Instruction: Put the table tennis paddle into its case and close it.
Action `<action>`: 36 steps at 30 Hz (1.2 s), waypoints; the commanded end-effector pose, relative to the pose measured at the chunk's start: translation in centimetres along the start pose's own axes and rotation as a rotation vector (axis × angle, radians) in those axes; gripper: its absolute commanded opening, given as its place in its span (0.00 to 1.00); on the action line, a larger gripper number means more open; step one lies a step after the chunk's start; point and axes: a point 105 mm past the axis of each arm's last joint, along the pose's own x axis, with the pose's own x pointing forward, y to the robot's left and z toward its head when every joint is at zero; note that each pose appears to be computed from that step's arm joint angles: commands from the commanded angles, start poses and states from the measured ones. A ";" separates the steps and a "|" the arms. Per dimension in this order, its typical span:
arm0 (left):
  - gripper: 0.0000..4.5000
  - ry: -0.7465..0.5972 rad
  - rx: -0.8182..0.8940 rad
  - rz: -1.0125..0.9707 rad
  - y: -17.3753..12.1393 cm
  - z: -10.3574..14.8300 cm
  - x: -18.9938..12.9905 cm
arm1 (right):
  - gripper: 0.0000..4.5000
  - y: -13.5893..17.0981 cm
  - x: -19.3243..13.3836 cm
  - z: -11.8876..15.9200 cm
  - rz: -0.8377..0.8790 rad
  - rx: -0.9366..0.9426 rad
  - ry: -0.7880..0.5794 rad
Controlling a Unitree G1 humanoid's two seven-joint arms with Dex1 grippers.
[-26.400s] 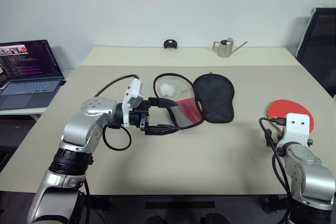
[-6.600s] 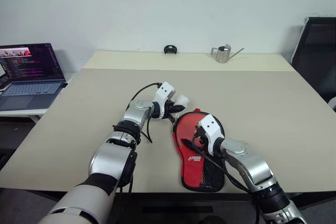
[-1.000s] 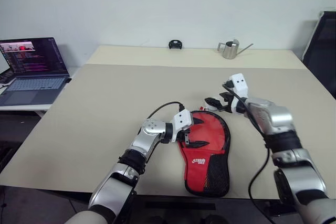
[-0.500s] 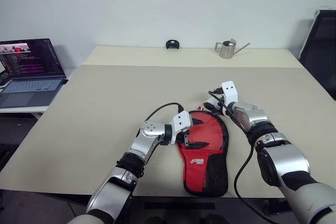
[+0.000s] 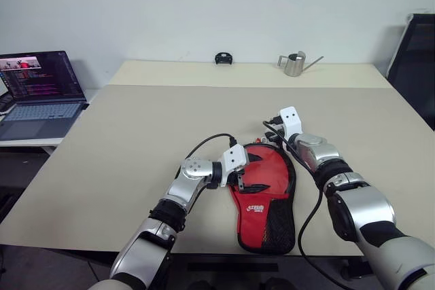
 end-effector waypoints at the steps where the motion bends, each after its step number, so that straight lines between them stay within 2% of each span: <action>1: 1.00 0.048 0.000 -0.032 -0.8 -1.1 0.4 | 0.16 -0.9 -0.3 0.6 -0.035 -0.029 -0.022; 13: 1.00 0.093 -0.007 -0.051 -0.6 -1.7 2.5 | 0.14 -3.8 -2.3 1.4 -0.084 -0.086 -0.053; 23: 1.00 0.243 0.031 -0.152 -1.2 -3.9 2.7 | 0.12 -5.0 -4.8 0.2 -0.116 -0.073 -0.042; 32: 1.00 0.290 0.004 -0.235 -2.6 -5.2 2.3 | 0.12 -8.1 -9.9 -1.6 -0.193 -0.100 0.030; 36: 1.00 0.295 -0.006 -0.247 -3.0 -5.5 2.4 | 0.12 -8.5 -13.3 -2.9 -0.181 -0.131 0.093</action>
